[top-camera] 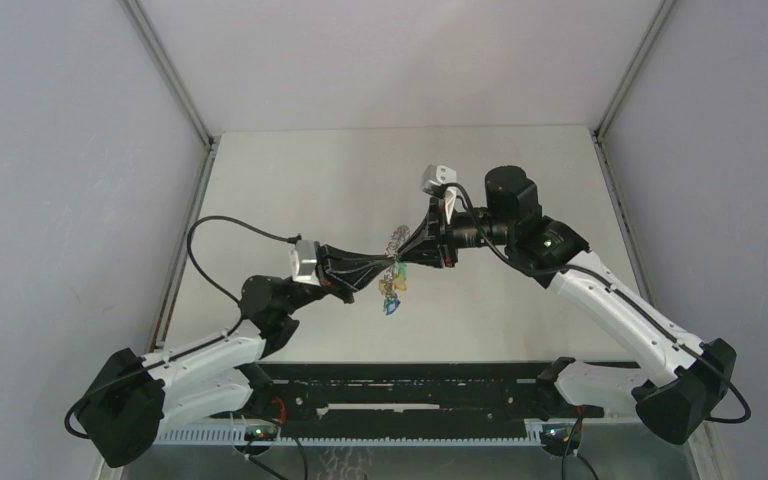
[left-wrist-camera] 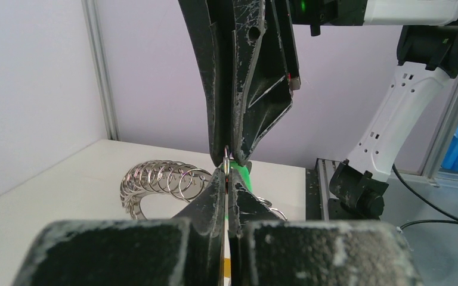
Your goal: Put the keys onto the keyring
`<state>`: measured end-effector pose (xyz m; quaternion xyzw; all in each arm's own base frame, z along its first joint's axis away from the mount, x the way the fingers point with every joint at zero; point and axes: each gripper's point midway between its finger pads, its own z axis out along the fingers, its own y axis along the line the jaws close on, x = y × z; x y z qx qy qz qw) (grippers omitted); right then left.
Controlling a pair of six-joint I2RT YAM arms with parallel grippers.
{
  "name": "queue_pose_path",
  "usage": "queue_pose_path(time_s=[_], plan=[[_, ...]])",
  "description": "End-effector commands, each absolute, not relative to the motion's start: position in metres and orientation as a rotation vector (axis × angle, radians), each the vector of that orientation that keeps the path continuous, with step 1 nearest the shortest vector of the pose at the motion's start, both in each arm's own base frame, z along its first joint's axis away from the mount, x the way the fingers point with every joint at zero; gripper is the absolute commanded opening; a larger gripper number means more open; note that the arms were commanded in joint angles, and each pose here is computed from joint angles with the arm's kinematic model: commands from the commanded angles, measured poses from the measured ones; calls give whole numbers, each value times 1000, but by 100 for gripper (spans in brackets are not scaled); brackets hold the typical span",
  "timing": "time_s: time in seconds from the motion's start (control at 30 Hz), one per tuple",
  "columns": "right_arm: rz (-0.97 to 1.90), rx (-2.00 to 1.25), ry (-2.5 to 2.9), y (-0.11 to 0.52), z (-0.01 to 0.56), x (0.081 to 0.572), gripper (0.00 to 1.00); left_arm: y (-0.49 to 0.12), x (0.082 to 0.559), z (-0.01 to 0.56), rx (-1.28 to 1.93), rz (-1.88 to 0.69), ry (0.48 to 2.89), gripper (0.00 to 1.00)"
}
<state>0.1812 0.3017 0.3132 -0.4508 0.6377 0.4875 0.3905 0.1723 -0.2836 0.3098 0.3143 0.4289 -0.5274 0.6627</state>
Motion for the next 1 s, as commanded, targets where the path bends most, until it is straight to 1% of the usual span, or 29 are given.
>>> queue_pose_path(time_s=[0.0, 0.07, 0.1, 0.53, 0.63, 0.97], plan=[[1267, -1151, 1566, 305, 323, 182, 11, -275, 167, 332, 668, -1202, 877, 0], [1267, -1153, 1562, 304, 323, 182, 2, -275, 167, 332, 667, -1201, 875, 0], [1263, -1151, 1562, 303, 323, 182, 0, -275, 167, 332, 666, -1200, 875, 0], [1172, -1098, 1655, 287, 321, 198, 0, -269, 165, 338, 654, -1184, 851, 0], [1180, -1104, 1703, 289, 314, 197, 0, -268, 162, 341, 657, -1185, 837, 0], [1212, -1084, 1771, 304, 318, 203, 0, -269, 154, 349, 654, -1245, 786, 0]])
